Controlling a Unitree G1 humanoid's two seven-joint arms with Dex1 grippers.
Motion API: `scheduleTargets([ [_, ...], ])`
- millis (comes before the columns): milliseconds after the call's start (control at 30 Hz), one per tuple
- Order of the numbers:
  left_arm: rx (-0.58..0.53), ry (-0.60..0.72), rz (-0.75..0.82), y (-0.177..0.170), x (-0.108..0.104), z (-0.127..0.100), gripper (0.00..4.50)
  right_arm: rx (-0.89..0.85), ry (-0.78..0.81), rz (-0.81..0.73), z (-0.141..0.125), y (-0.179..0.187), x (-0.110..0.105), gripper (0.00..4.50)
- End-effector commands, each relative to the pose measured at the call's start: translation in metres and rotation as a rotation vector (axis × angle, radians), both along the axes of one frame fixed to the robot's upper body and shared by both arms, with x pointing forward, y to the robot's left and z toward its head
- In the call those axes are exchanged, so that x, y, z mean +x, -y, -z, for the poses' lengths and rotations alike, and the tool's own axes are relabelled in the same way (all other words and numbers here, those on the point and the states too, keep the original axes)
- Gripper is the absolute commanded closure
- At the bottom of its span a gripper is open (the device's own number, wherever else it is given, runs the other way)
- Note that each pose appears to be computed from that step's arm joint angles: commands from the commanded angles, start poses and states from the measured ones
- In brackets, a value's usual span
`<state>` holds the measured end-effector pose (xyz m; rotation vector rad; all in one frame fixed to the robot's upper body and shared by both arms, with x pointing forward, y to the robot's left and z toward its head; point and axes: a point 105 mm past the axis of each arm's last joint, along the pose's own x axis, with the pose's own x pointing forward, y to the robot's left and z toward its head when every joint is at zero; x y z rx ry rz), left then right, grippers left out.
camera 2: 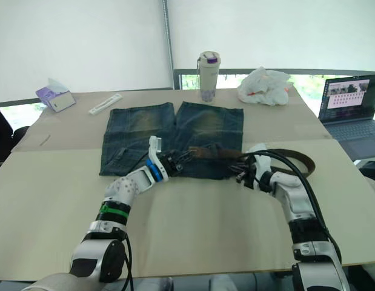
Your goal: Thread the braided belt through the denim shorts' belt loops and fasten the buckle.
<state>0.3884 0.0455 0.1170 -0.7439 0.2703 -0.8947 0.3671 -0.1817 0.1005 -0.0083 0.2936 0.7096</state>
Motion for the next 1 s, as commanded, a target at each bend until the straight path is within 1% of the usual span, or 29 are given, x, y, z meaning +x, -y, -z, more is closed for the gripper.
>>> scheduleTargets([
  [33, 0.038, 0.073, -0.023, -0.011, 0.001, -0.012, 4.50, 0.046, 0.033, 0.071, -0.020, 0.016, -0.003, 4.48],
  [167, 0.069, 0.094, -0.034, -0.027, -0.004, -0.014, 4.50, 0.107, 0.006, 0.148, -0.022, 0.027, -0.013, 4.48],
  [267, 0.132, 0.116, -0.045, -0.052, -0.014, -0.012, 4.50, 0.138, -0.031, 0.255, -0.018, 0.048, -0.029, 4.48],
  [367, 0.158, 0.125, -0.086, -0.075, -0.016, -0.015, 4.50, 0.188, -0.041, 0.339, -0.021, 0.063, -0.039, 4.48],
  [433, 0.172, 0.125, -0.107, -0.090, -0.018, -0.017, 4.50, 0.240, -0.055, 0.371, -0.023, 0.069, -0.047, 4.48],
  [533, 0.180, 0.122, -0.114, -0.101, -0.020, -0.017, 4.50, 0.282, -0.083, 0.386, -0.023, 0.071, -0.059, 4.48],
  [667, 0.181, 0.126, -0.108, -0.113, -0.024, -0.019, 4.50, 0.268, -0.125, 0.394, -0.018, 0.077, -0.077, 4.48],
  [767, 0.177, 0.133, -0.108, -0.122, -0.026, -0.023, 4.50, 0.250, -0.137, 0.423, -0.017, 0.087, -0.084, 4.48],
  [900, 0.166, 0.137, -0.110, -0.136, -0.030, -0.028, 4.50, 0.220, -0.124, 0.464, -0.019, 0.100, -0.087, 4.48],
  [1000, 0.175, 0.133, -0.131, -0.156, -0.034, -0.027, 4.50, 0.172, -0.109, 0.472, -0.018, 0.109, -0.091, 4.48],
])
